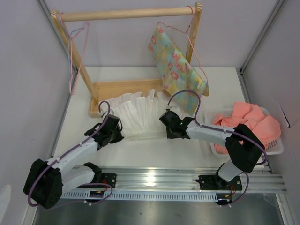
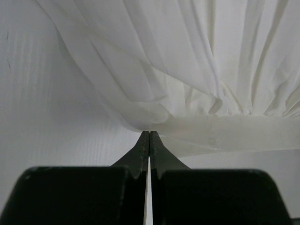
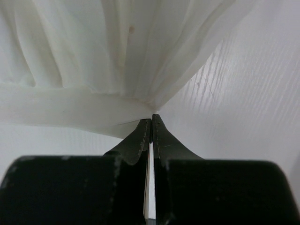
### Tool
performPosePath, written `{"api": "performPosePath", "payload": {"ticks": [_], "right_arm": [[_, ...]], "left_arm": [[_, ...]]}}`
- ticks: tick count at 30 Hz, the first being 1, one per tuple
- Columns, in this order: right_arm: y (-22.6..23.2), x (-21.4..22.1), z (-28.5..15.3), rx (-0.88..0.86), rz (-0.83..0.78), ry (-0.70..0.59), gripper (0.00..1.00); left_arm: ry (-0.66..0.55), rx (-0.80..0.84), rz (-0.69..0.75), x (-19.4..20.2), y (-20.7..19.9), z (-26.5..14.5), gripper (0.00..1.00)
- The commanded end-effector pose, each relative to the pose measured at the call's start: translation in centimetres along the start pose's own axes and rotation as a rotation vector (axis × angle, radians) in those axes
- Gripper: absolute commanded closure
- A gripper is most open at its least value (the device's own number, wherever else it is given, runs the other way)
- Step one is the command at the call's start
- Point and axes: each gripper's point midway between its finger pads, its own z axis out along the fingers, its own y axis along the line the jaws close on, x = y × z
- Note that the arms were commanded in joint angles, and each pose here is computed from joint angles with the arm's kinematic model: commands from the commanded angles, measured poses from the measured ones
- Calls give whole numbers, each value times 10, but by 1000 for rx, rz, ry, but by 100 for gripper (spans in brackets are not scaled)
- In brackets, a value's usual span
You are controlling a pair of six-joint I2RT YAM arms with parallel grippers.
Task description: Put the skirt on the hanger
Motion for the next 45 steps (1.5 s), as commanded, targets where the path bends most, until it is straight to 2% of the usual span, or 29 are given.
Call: {"api": "performPosePath", "payload": {"ticks": [1,5,9,12,13,15,16,19,25,29,30,32,33,39,40,41,45], "right_arm": [[-29,9,-21,87,-15,3,100],[-36,6,-23,98,-12,-2,100],[-27,-2,-13,85,-30,2,100],[-21,-4,-2,84,-41,22,100],[-16,-10,-2,74,-40,12,100],[-10,-14,2,65,-42,14,100],[-4,-21,1,55,-39,1,100],[3,-30,0,46,-42,-9,100],[10,-43,-7,28,-44,-28,100],[14,-48,-11,17,-40,-39,100],[14,-48,-12,17,-40,-39,100],[13,-48,-13,17,-42,-38,100],[13,-48,-12,18,-40,-38,100],[13,-46,-8,11,-37,-25,100],[14,-46,-7,10,-37,-24,100],[15,-45,-5,8,-38,-22,100],[17,-45,-1,3,-44,-11,100]], "left_arm": [[-25,-101,-2,7,22,-9,100],[-38,-90,11,7,20,-9,100],[-57,-72,101,-4,13,-7,99],[-109,-38,170,-23,0,-11,85],[-133,-20,181,-28,-4,-14,74],[-173,24,188,-41,-17,-21,63],[-185,40,190,-45,-21,-24,54],[-230,62,221,-63,-32,-36,47],[-302,256,366,-86,-79,-79,44],[-459,332,411,-121,-96,-132,42],[-558,341,383,-148,-104,-162,40],[-647,314,383,-172,-105,-184,39],[-751,292,338,-205,-111,-219,39],[-1033,247,247,-289,-125,-302,39],[-1039,221,232,-298,-126,-298,40],[-1094,209,174,-318,-120,-319,41],[-1091,140,67,-354,-106,-324,48]]}}
